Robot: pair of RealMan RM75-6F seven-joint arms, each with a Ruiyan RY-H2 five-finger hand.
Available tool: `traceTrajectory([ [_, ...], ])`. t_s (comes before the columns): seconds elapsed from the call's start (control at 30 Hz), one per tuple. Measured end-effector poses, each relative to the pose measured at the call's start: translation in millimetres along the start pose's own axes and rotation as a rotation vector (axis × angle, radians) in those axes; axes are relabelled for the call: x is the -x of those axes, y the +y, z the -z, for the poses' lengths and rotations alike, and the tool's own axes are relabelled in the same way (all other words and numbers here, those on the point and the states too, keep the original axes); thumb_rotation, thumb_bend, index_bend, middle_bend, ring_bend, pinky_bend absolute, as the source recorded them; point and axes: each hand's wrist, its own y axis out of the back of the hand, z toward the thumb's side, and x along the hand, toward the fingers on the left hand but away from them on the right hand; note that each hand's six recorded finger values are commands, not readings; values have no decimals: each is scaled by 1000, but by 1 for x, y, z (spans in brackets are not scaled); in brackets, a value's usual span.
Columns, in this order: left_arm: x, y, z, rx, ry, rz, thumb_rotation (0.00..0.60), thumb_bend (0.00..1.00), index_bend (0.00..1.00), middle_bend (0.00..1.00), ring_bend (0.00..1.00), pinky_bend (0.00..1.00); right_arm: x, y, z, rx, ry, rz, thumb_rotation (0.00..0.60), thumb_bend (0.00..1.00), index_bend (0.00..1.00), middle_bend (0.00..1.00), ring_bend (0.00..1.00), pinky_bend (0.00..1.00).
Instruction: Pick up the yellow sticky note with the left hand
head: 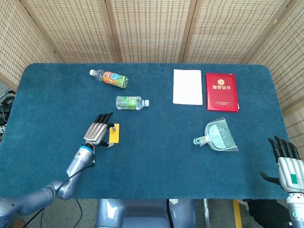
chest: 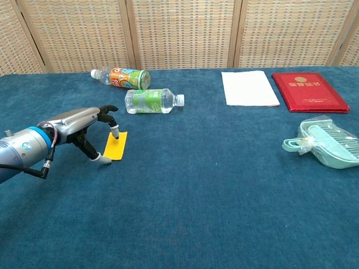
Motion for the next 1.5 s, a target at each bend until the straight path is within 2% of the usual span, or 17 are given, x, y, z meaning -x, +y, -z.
traceTrajectory([
  [0.2,-1,-2,-2,-1,-3,-1,600,178,423,0,0,0,0,-1,0,2,0,-4,600,0,55,0,0,0],
  [0.47,-5,-2,0,-6,8,-5,600,264,442,0,0,0,0,-1,1,4,0,-6,600,0,57,0,0,0],
  [0.73,-5,-1,-1,-7,7,-5,600,290,446,0,0,0,0,-1,0,5,0,-10,600,0,63,0,0,0],
  [1.07,-5,-2,-1,-3,10,-2,600,425,470,0,0,0,0,-1,0,7,2,-13,600,0,72,0,0,0],
  [1.5,-5,3,-3,-5,11,0,600,420,470,0,0,0,0,-2,0,8,1,-19,600,0,76,0,0,0],
])
